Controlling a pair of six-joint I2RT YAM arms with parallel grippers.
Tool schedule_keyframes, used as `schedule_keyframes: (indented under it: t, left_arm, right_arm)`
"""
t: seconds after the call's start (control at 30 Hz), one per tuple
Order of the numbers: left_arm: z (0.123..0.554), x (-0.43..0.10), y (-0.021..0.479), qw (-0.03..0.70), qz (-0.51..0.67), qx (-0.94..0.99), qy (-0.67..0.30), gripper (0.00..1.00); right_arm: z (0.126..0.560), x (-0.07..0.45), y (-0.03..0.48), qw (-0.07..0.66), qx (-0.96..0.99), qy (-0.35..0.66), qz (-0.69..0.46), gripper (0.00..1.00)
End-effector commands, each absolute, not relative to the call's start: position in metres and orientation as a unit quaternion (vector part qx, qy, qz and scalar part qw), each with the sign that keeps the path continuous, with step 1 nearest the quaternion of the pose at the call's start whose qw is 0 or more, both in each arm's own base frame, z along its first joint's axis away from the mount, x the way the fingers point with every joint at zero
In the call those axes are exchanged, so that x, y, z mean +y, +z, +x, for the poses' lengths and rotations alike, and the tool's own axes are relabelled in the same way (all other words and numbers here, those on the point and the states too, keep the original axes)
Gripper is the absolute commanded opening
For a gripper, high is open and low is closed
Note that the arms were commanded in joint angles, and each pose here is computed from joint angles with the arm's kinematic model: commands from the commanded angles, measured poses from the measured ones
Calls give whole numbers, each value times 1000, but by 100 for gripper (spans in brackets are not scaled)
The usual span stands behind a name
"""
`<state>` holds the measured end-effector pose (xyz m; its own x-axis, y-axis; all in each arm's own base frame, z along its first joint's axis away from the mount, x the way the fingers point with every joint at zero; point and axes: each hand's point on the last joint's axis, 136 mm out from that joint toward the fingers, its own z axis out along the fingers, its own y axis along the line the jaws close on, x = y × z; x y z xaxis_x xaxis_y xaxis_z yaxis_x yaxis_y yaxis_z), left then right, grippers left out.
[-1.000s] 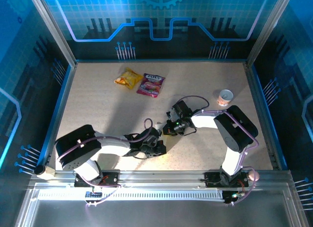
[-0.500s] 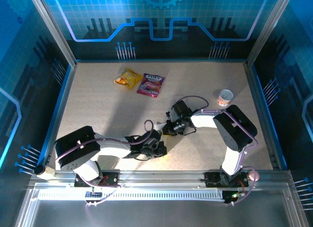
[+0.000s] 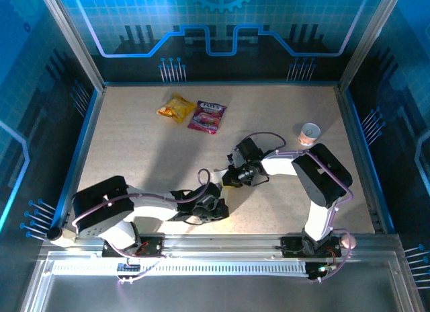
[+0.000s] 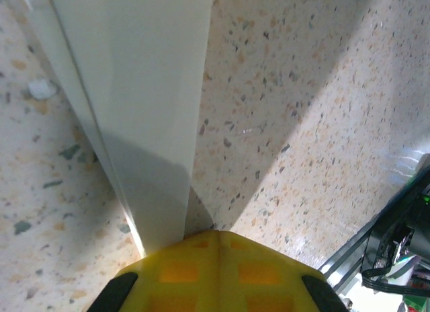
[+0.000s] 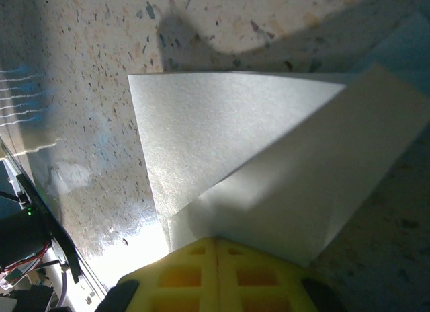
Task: Fold a paper plane with a square sheet of paper (fold left side to right side)
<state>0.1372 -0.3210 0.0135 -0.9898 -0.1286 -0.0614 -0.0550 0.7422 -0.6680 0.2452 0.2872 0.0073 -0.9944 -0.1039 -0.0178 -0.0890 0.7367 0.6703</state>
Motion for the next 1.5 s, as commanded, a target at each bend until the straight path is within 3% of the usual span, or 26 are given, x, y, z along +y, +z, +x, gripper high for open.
schedule_keyframes:
  t: [0.0, 0.57, 1.47]
  left_arm:
    - [103, -307, -3, -14, -43, 944, -326, 0]
    - [139, -293, 44, 40, -63, 927, -366, 0]
    - [156, -296, 21, 29, -51, 939, -339, 0]
  right_arm:
    - [224, 246, -50, 49, -969, -240, 17, 0]
    - [223, 249, -44, 46, -968, -247, 20, 0]
    - [222, 262, -36, 45, -965, -255, 32, 0]
